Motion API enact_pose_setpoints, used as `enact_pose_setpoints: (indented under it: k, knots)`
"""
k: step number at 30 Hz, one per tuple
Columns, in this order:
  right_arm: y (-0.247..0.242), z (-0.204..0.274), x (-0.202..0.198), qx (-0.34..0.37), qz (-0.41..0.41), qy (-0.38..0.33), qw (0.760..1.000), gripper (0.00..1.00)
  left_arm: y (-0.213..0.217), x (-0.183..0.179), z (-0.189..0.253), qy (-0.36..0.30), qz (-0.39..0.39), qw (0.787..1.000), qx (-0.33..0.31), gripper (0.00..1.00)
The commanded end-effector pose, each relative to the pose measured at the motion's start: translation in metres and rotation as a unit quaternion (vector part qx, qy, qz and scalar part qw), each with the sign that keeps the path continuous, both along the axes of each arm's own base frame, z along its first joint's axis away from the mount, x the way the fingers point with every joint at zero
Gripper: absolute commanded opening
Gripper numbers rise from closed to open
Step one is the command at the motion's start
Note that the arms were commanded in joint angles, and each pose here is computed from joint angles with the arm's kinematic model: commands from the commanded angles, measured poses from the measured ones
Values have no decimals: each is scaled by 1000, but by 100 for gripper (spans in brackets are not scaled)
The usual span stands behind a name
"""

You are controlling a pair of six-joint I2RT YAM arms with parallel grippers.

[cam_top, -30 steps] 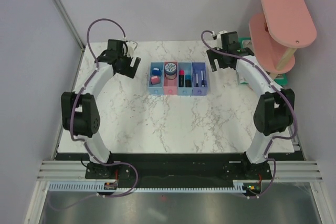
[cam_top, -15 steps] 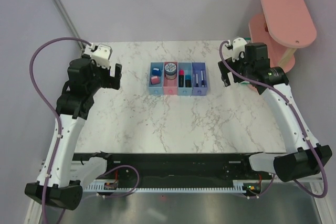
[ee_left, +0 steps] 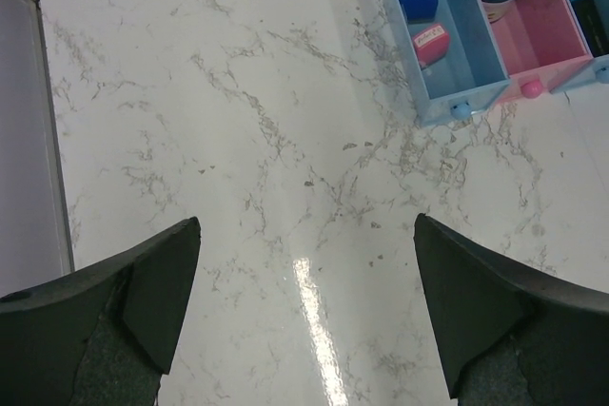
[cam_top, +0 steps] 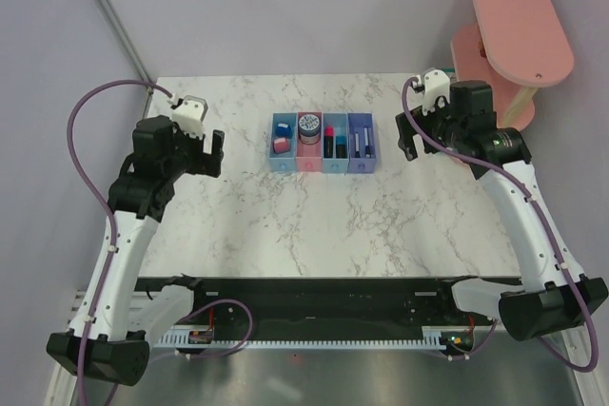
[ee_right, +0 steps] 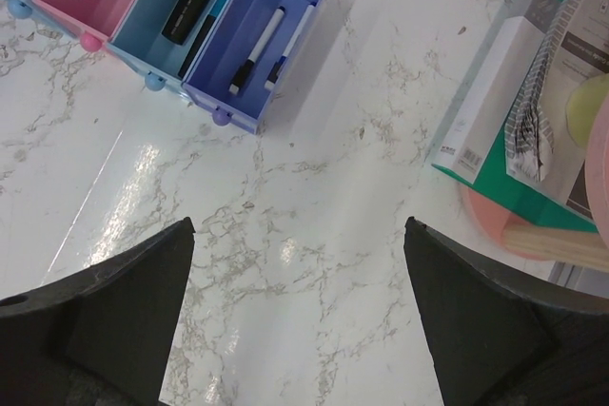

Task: Sort the stationery into containers
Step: Reset both arms

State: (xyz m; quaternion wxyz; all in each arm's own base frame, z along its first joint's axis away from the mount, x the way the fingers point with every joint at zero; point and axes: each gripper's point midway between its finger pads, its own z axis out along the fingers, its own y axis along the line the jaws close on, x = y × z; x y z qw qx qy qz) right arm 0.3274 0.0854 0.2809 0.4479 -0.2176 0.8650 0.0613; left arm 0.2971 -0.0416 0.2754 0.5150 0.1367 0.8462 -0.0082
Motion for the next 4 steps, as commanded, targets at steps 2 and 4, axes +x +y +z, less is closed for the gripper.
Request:
enact_pose_setpoints:
  k: [2, 4]
  knots:
    - [5, 14, 1, 15, 8, -21, 1000, 98, 1, 0, 8, -16, 13, 1000, -20, 100]
    - [6, 13, 1, 16, 10, -21, 1000, 98, 1, -1, 8, -17, 13, 1000, -20, 100]
